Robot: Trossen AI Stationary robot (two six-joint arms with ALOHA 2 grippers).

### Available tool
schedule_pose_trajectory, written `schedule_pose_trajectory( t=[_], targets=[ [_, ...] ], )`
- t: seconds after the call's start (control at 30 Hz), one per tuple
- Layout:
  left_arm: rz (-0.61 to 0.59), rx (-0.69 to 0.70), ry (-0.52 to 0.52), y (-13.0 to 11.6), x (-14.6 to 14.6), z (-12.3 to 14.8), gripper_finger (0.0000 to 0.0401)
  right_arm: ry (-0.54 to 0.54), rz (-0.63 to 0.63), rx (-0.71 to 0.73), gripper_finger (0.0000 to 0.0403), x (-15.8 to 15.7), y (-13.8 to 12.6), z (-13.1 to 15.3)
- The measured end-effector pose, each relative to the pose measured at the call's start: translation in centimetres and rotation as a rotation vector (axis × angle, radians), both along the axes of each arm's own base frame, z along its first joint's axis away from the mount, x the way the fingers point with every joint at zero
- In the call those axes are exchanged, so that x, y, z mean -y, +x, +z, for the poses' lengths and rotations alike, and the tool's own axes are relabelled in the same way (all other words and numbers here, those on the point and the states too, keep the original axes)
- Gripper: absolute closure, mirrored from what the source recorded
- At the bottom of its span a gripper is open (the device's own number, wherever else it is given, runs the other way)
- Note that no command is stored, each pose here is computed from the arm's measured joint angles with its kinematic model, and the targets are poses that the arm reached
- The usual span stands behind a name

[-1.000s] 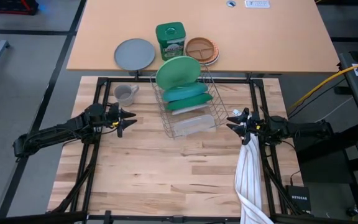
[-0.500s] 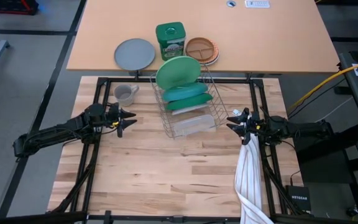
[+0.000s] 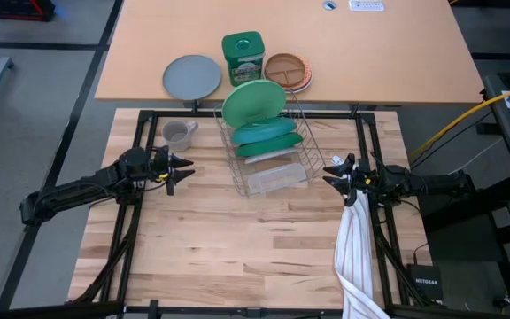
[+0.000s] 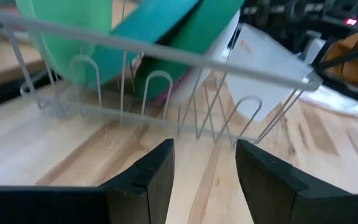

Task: Sort dishes
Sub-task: Return to Home Position

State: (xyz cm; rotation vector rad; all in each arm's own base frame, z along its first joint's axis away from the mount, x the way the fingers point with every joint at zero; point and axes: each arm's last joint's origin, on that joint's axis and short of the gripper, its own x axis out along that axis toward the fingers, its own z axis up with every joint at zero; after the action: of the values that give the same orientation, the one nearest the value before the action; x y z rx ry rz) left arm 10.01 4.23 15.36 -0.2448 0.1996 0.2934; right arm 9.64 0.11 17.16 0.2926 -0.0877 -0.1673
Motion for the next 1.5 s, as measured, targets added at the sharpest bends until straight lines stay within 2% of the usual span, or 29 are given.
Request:
schedule_pose_trajectory(
  t=[0.4, 1.5],
  targets=[
    [0.000, 0.206, 0.098, -1.2, 0.6, 1.9, 0.0242, 0.000, 0.000, 0.000, 0.0230, 0.0, 0.0, 0.0],
    [0.001, 0.198, 0.095, -1.2, 0.6, 1.8, 0.0242, 0.000, 0.001, 0.000, 0.0230, 0.0, 0.0, 0.0]
  ],
)
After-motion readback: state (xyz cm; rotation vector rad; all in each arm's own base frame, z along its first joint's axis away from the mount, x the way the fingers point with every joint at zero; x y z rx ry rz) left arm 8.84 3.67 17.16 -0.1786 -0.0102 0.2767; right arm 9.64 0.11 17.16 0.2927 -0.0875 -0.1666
